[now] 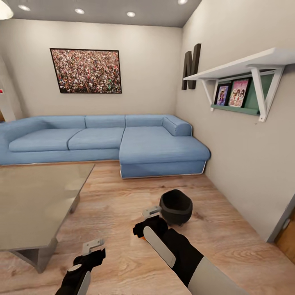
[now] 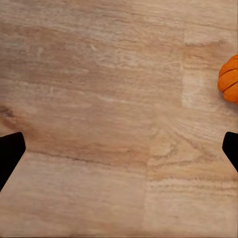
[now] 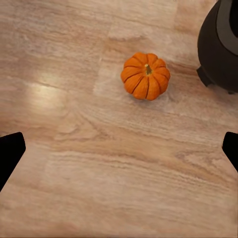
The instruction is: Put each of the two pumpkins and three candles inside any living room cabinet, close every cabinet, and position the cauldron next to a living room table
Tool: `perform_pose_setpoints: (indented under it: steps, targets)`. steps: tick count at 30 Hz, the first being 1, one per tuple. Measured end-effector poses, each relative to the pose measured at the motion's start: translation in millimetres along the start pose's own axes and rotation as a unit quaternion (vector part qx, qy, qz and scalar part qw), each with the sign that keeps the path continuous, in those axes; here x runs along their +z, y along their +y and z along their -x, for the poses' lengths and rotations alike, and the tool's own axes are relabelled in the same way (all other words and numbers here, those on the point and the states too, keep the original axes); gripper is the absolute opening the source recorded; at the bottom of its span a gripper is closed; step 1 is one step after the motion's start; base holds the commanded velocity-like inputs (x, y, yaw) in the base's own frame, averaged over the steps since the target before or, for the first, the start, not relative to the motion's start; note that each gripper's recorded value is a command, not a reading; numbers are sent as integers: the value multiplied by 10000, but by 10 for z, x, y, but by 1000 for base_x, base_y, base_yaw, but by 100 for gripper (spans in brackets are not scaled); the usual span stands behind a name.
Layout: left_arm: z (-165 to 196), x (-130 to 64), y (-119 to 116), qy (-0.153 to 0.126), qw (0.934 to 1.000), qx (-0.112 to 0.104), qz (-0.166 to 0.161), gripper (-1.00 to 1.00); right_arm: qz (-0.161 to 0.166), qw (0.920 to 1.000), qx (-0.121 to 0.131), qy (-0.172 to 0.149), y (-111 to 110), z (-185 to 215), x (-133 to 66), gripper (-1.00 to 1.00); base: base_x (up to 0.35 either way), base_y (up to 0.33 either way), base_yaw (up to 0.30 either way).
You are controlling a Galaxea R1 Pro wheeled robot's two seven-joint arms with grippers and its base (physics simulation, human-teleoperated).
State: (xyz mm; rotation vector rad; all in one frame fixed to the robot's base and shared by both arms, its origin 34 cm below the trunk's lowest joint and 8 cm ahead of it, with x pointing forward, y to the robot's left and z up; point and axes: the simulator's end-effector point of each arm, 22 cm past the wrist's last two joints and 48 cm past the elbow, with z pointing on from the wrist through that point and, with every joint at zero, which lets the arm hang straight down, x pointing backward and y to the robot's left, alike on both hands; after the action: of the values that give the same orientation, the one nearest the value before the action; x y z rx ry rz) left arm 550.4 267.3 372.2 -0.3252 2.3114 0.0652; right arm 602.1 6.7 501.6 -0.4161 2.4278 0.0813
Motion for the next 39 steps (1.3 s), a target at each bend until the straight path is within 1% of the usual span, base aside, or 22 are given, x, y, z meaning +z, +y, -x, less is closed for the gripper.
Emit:
perform_pose_setpoints:
  steps: [4,11,12,13,16,18,19,20,21,27,30,33,34,36,37,38,39]
  targets:
    - [19,-1,0,-43,10000,-11,-1,100,0,10000,8,-2,-3,2,-2,100,156,-82,224]
    - [13,8,-17,-91,10000,-3,-18,100,21,10000,20,-69,4,52,-33,100,240,-80,33]
    - [12,8,-22,-91,10000,-2,-27,100,53,9999,27,-140,24,103,-67,100,66,-35,4]
    - [12,9,-29,-94,9999,-1,-40,100,111,9995,30,-293,54,210,-145,100,53,-28,3]
    - [12,9,-34,-97,9999,5,-47,100,152,9989,33,-447,60,313,-226,100,33,-17,2]
    - [11,9,-38,-97,9999,8,-54,100,184,9979,94,-618,35,432,-313,100,14,-7,1]
    - [9,10,-40,-96,9999,10,-56,100,208,9970,174,-724,3,517,-373,100,4,-2,0]
    - [8,10,-41,-94,9999,11,-60,100,266,9945,348,-950,-62,700,-515,100,2,-1,0]
    - [7,10,-42,-93,9999,11,-60,100,299,9935,397,-1022,-71,755,-564,100,2,-1,0]
    - [1,12,-43,-88,9999,17,-64,100,346,9911,454,-1204,-91,873,-679,100,0,0,0]
    - [0,12,-42,-87,9999,17,-64,100,340,9898,463,-1306,-136,918,-735,100,0,0,0]
    - [2,13,-44,-95,9999,21,-67,100,289,9876,526,-1449,-294,942,-815,100,0,0,0]
    - [16,13,-44,-128,9999,20,-66,100,238,9854,665,-1547,-455,971,-874,100,0,0,0]
    - [34,12,-46,-171,9998,19,-67,100,205,9818,906,-1655,-639,1003,-947,100,0,-11,0]
    - [47,11,-48,-201,9998,20,-68,100,164,9780,1157,-1726,-817,997,-1002,100,0,-50,0]
    - [52,11,-50,-213,9997,22,-70,100,151,9761,1297,-1735,-900,974,-1014,100,0,-116,0]
    - [57,11,-51,-228,9997,23,-72,100,104,9732,1509,-1731,-1040,918,-1021,100,0,-147,0]
